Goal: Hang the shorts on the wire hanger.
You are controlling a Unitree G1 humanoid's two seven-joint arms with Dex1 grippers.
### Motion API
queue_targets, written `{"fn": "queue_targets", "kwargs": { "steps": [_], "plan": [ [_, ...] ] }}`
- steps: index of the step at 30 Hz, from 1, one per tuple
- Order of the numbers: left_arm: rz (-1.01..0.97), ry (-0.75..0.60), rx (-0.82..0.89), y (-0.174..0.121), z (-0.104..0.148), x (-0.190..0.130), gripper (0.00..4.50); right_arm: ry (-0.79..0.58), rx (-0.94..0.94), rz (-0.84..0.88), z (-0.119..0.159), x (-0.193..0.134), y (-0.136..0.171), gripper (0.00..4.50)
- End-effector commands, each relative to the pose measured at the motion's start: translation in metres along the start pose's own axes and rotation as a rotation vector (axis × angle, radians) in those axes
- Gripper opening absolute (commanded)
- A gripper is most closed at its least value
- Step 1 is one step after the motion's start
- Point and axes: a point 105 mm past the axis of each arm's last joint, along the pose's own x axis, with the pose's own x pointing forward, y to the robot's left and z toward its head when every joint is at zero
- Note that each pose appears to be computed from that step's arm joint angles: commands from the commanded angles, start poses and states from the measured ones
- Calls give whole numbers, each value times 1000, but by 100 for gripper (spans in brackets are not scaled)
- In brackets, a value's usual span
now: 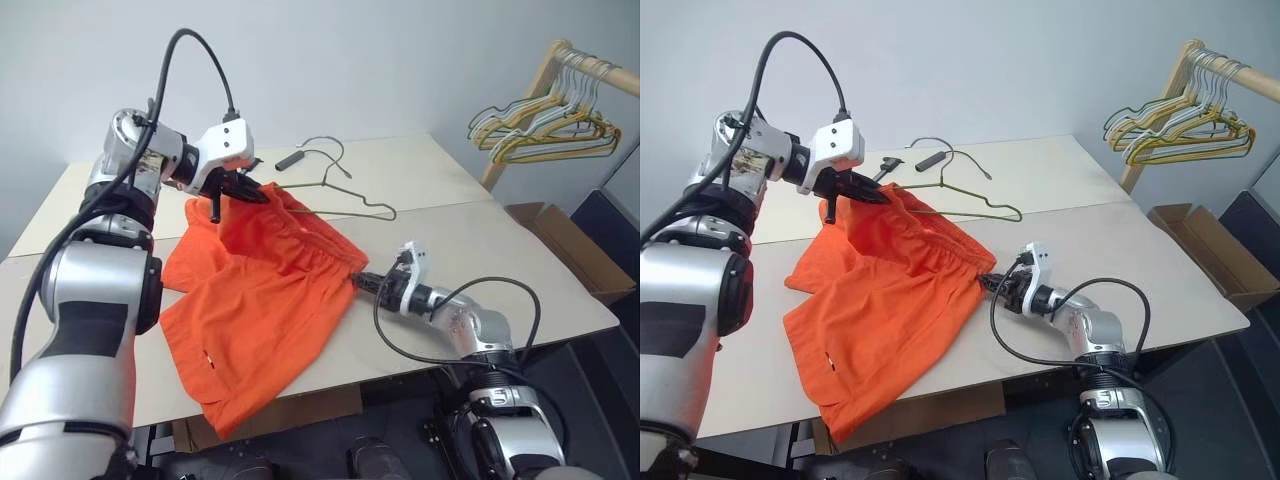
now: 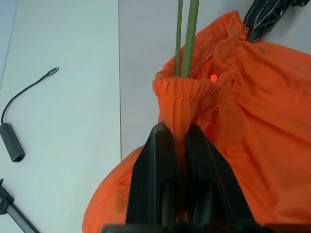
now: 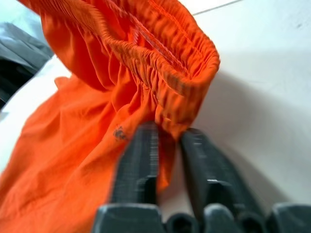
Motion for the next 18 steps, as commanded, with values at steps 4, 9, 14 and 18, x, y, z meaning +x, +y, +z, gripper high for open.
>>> {"fn": "queue_targets", "kwargs": {
  "steps": [4, 9, 14, 18],
  "plan": [
    [22, -55, 39, 6, 13, -19, 0, -46, -80, 7, 25, -2, 0, 6],
    [-39, -75, 26, -2, 9, -35, 0, -62, -171, -49, 45, -27, -17, 6],
    [-41, -48, 30, -5, 0, -42, 0, -22, -261, -27, 65, -60, -28, 6],
    [-40, -73, 33, -6, 2, -43, 0, 42, -283, 9, 71, -69, -29, 6]
  ]
}}
